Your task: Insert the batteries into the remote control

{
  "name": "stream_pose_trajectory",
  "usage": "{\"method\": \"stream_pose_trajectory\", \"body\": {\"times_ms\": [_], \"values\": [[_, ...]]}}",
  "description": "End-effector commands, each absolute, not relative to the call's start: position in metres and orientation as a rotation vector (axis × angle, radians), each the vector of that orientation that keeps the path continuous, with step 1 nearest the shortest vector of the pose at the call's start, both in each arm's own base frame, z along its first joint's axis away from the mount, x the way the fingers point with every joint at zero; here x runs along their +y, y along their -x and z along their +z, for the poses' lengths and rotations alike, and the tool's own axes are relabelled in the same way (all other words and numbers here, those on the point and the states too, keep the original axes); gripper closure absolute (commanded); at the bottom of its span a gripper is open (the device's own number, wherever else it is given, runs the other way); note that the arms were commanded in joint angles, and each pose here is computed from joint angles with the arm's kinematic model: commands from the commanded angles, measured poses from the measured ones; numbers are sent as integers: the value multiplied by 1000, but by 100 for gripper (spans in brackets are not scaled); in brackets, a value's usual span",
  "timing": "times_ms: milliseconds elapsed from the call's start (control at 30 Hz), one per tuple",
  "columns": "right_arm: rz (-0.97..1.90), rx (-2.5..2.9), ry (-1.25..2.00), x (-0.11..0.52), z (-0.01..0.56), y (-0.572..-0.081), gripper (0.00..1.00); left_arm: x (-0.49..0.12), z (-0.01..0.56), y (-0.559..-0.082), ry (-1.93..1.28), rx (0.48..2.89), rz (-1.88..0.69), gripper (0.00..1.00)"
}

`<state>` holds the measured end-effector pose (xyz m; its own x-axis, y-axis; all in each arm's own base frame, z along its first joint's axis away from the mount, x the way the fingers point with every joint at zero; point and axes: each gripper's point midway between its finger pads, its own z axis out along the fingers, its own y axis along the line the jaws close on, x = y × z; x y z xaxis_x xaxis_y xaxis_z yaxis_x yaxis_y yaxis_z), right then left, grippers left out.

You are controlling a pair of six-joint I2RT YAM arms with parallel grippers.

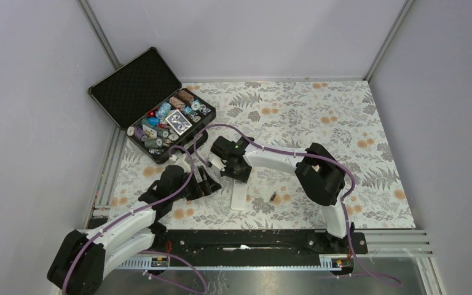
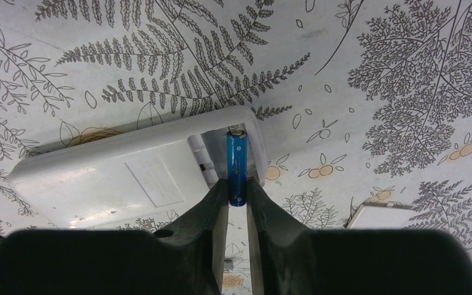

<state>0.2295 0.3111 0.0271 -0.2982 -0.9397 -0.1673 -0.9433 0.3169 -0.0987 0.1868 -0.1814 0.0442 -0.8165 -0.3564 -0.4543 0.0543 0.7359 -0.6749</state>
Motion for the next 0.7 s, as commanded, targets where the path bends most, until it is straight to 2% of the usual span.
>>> {"method": "stream_pose_trajectory", "body": {"times_ms": [0, 667], "values": [[16, 2360, 1702, 320, 37, -235, 76, -184, 49, -190, 205, 2323, -971, 8], [56, 2313, 1637, 327, 54, -240, 67, -186, 49, -189, 197, 2326, -987, 7]]}}
